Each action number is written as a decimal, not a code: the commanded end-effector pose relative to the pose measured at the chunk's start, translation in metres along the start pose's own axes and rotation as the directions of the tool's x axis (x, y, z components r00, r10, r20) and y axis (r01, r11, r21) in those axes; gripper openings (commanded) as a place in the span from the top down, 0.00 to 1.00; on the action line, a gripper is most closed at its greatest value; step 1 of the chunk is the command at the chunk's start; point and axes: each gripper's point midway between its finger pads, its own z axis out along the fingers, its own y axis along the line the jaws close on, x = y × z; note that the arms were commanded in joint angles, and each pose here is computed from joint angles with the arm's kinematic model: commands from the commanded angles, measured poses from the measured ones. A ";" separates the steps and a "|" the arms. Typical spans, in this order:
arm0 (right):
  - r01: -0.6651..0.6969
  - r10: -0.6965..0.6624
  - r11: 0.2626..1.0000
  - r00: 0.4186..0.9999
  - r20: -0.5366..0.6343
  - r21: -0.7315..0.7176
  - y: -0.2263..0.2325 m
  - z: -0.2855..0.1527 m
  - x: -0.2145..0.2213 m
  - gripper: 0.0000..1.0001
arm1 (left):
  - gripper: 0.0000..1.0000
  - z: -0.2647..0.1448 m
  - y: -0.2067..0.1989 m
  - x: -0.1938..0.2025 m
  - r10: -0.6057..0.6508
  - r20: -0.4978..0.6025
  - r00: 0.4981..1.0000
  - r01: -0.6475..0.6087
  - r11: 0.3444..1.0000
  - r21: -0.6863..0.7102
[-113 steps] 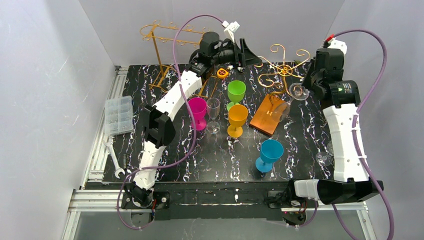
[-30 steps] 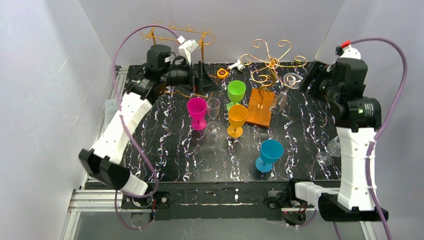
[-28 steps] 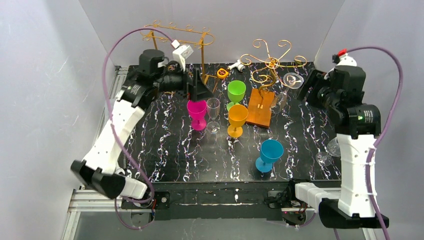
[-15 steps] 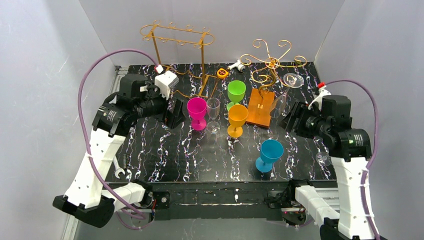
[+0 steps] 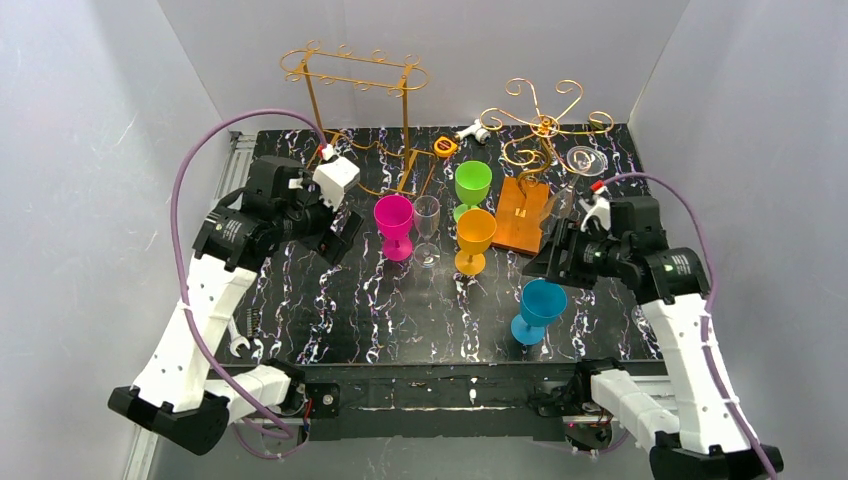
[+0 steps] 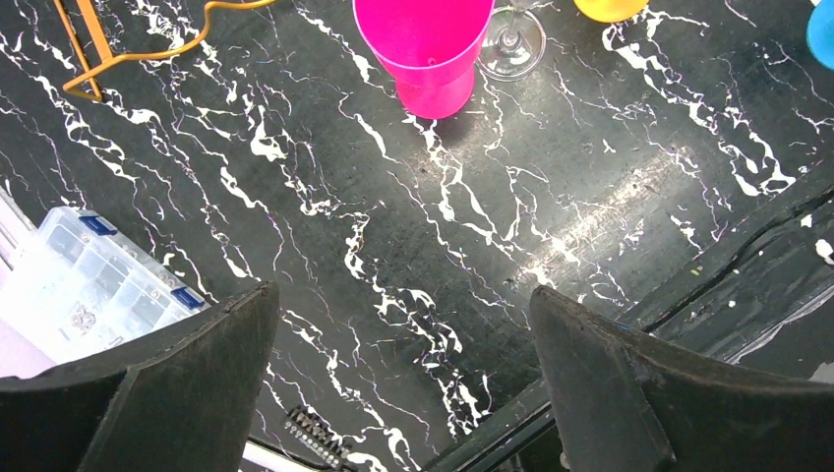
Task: Place the wine glass upside down on the wine glass rack
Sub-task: Pick up the wine glass at the center of the board.
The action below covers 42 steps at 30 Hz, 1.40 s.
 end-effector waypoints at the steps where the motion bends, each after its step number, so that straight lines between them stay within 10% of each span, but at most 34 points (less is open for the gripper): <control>1: 0.026 -0.027 0.999 0.999 -0.040 -0.021 0.007 0.013 0.007 0.31 | 0.02 -0.001 0.000 -0.005 0.027 0.002 1.000 -0.027 1.000 0.014; 14: 0.317 -0.286 0.903 0.947 -0.145 0.291 0.020 0.047 0.052 0.37 | 0.02 0.015 -0.007 -0.015 -0.043 0.013 0.999 0.042 0.997 0.068; 42: 0.452 -0.398 0.765 0.892 -0.215 0.459 -0.034 0.059 0.063 0.60 | 0.02 0.011 -0.019 -0.024 -0.170 0.023 0.985 0.166 0.979 0.117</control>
